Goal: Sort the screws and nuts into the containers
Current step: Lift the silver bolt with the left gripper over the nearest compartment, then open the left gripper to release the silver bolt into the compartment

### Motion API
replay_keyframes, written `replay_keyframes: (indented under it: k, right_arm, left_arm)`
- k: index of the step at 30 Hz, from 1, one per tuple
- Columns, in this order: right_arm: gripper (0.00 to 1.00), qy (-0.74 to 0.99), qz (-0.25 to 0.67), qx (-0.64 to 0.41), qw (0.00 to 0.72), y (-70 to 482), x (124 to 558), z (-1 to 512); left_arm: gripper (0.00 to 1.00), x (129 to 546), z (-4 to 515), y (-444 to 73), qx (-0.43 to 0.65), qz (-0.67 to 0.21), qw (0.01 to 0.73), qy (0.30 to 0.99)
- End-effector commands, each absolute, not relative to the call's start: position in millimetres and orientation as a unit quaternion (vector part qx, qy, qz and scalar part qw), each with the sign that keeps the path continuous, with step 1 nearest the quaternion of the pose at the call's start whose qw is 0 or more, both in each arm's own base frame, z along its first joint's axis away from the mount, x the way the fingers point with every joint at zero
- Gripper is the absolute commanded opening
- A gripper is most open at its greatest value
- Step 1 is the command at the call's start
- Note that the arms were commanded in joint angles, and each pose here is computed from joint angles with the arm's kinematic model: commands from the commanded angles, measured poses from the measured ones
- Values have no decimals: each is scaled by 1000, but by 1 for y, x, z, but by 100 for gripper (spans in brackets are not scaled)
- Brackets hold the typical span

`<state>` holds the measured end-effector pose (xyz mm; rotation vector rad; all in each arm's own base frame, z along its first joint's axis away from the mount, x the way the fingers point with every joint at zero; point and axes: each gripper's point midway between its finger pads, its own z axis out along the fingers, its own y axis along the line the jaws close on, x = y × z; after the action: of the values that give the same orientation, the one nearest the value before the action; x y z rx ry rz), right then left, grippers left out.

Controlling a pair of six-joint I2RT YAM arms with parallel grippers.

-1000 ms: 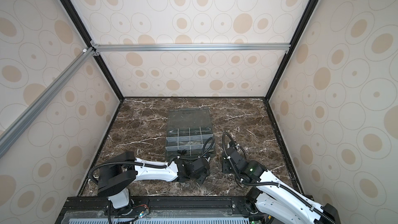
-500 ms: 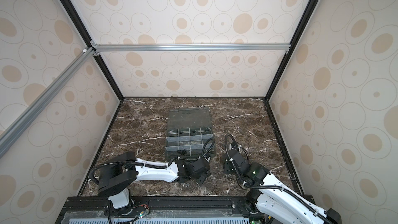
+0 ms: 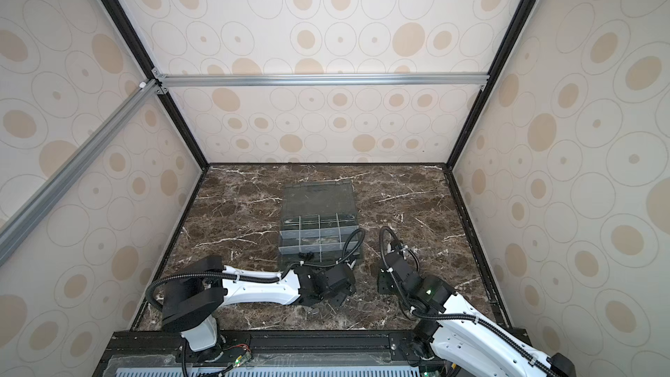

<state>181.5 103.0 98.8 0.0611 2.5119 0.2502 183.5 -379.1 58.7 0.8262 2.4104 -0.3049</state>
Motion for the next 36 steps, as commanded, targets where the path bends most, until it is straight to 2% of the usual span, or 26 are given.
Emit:
replay_keyframes:
  k: [1, 6, 12, 24, 27, 32, 36]
  right_arm:
    - [34, 950, 77, 35, 302, 92, 178, 94]
    - [34, 949, 75, 33, 304, 90, 177, 94]
    - [34, 947, 72, 34, 310, 87, 176, 94]
    - [34, 946, 72, 34, 314, 85, 176, 96]
    - [34, 946, 72, 33, 314, 86, 177, 97]
    - [34, 946, 72, 30, 313, 86, 177, 98]
    - [34, 946, 71, 29, 313, 86, 176, 99]
  left_arm:
    - [11, 218, 118, -388, 320, -95, 359, 872]
    - [11, 252, 142, -392, 343, -77, 388, 852]
    - [11, 285, 142, -392, 367, -46, 393, 842]
    - [12, 303, 127, -401, 373, -64, 381, 843]
    - [15, 303, 127, -403, 370, -71, 383, 843]
    - [30, 302, 126, -401, 361, -77, 384, 846]
    - [36, 300, 125, -397, 355, -79, 384, 849]
